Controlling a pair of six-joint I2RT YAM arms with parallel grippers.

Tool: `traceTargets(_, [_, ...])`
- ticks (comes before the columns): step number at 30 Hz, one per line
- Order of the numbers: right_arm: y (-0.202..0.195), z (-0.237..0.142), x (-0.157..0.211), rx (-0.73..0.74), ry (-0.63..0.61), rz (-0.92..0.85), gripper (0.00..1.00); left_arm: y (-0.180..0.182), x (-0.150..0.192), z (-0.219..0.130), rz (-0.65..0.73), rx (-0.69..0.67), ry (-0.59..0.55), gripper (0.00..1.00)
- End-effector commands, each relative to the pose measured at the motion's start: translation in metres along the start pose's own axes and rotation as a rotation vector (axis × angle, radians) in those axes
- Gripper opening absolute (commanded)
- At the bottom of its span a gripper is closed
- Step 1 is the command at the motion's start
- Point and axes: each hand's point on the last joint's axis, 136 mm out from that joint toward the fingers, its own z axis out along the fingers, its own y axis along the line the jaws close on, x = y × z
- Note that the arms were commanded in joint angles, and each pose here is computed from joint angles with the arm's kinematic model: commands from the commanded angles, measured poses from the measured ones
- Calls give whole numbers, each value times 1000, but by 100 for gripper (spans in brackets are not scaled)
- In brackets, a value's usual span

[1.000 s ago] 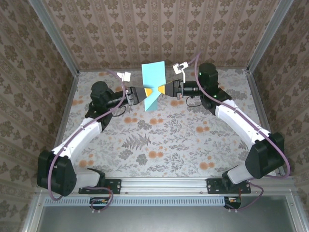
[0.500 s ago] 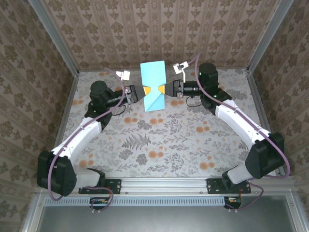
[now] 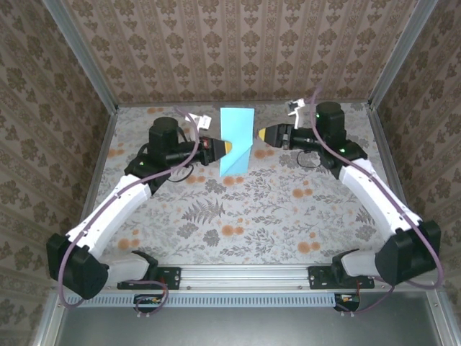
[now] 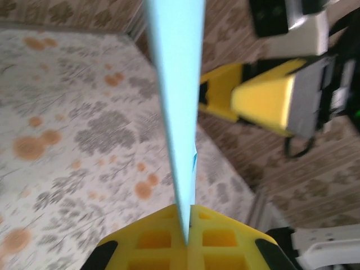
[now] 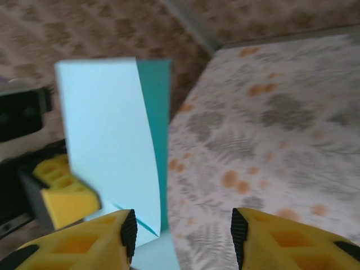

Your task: Fold a paper plane with a square sheet of paper (fold left side to right side)

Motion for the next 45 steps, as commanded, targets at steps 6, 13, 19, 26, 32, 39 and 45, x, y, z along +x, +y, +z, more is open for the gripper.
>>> traceTargets(6, [-95,-72,34,631,-1,-2,74,56,66,-20,128,-606,231,0])
traceTargets(13, [-141,-129,59,973,-6,55,100,91,96,-44,152,-1116,408,0])
traceTargets(19, [-156,-157,71,1128,-2,69,100,108,116,-25,31,-1257,435,0])
traceTargets(26, [-159,-163,78,1150,0,61,100,117,136,24,-145,-1246,440,2])
traceTargets(32, [-160,-160,84,1129,6,69,100,134,155,42,-159,-1369,578,0])
traceTargets(39, [-162,-155,90,1105,21,79,100,146,177,82,-191,-1309,639,0])
traceTargets(45, [-161,-153,92,1091,38,74,100,150,193,110,-231,-1216,704,10])
